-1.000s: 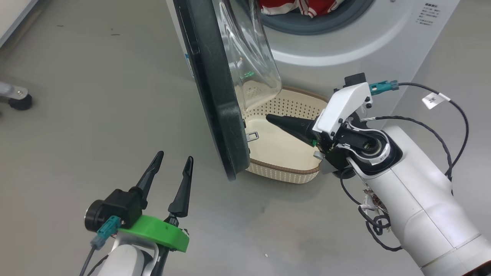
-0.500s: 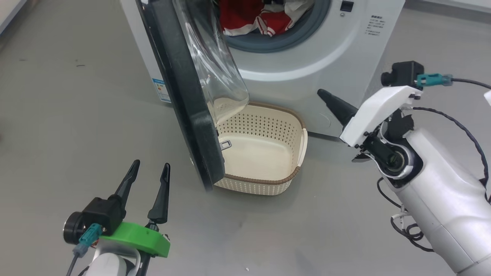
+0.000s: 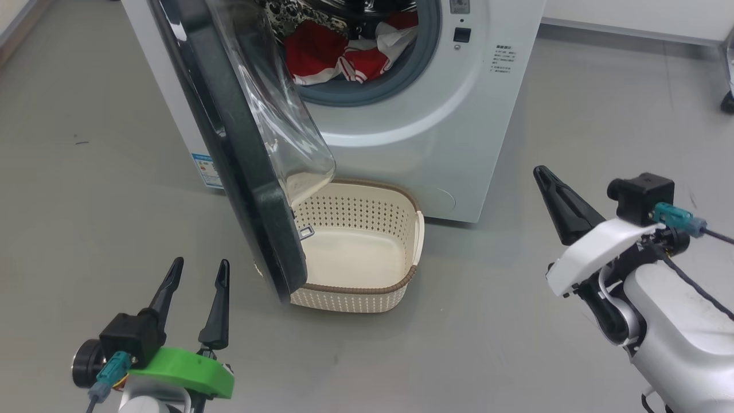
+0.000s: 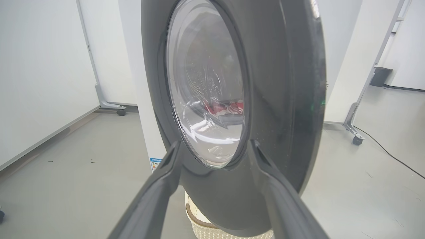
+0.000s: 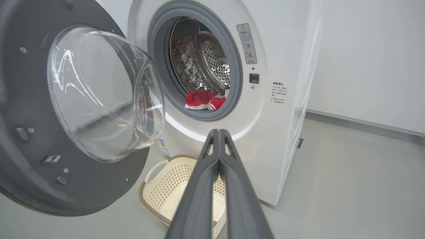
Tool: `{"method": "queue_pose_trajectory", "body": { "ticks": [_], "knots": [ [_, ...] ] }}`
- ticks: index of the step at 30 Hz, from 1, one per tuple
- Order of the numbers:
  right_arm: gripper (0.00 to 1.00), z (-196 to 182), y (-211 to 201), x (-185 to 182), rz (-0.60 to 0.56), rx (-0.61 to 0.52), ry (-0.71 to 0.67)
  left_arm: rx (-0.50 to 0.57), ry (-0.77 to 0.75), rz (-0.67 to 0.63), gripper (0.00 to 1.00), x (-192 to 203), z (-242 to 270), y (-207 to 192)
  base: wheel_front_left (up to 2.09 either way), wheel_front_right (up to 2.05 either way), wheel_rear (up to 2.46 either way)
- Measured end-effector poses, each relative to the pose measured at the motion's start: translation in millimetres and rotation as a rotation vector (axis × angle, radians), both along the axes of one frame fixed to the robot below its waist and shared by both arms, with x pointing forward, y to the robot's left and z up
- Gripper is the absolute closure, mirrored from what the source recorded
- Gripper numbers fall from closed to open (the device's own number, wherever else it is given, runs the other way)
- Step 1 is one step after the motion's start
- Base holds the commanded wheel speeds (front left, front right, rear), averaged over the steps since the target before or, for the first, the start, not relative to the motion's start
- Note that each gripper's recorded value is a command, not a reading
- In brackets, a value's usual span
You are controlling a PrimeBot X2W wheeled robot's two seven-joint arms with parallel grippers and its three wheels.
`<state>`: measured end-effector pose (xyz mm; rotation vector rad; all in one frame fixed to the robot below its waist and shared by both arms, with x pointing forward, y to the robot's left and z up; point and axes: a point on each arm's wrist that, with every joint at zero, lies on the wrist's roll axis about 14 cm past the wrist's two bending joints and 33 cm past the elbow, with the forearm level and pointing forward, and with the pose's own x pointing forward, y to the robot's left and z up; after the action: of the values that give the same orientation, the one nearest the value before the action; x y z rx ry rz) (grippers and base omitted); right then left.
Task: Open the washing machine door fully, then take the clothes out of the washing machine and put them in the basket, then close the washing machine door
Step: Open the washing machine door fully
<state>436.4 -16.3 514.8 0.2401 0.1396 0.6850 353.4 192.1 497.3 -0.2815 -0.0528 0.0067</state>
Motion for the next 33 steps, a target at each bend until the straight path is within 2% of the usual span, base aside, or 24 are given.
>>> {"method": "queue_pose_trajectory", "body": {
  "ticks": [4,12,18,20,24,33],
  "knots": [
    [1.0,-3,-22,-7,-0.095,0.002,-0.045,-0.002,0.0,-0.004,0.0,-2,-1,-2,0.0,0.0,0.0],
    [1.0,-31,-47,-33,-0.204,-0.051,0.012,-0.006,-0.011,-0.022,0.0,-4,2,-8,0.0,0.0,0.0],
    [0.99,-26,-61,-39,-0.288,-0.012,0.006,-0.006,-0.016,-0.027,0.0,-4,3,-9,0.0,0.0,0.0],
    [0.0,-13,-70,-33,-0.323,-0.006,-0.038,-0.006,-0.018,-0.029,0.0,-3,4,-10,0.0,0.0,0.0],
    [0.0,2,-76,-30,-0.356,0.017,-0.089,-0.007,-0.022,-0.026,0.0,-2,5,-9,0.0,0.0,0.0],
    [0.0,0,-87,-38,-0.418,0.03,-0.103,-0.009,-0.009,-0.031,0.0,1,1,-11,0.0,0.0,0.0]
  ]
}}
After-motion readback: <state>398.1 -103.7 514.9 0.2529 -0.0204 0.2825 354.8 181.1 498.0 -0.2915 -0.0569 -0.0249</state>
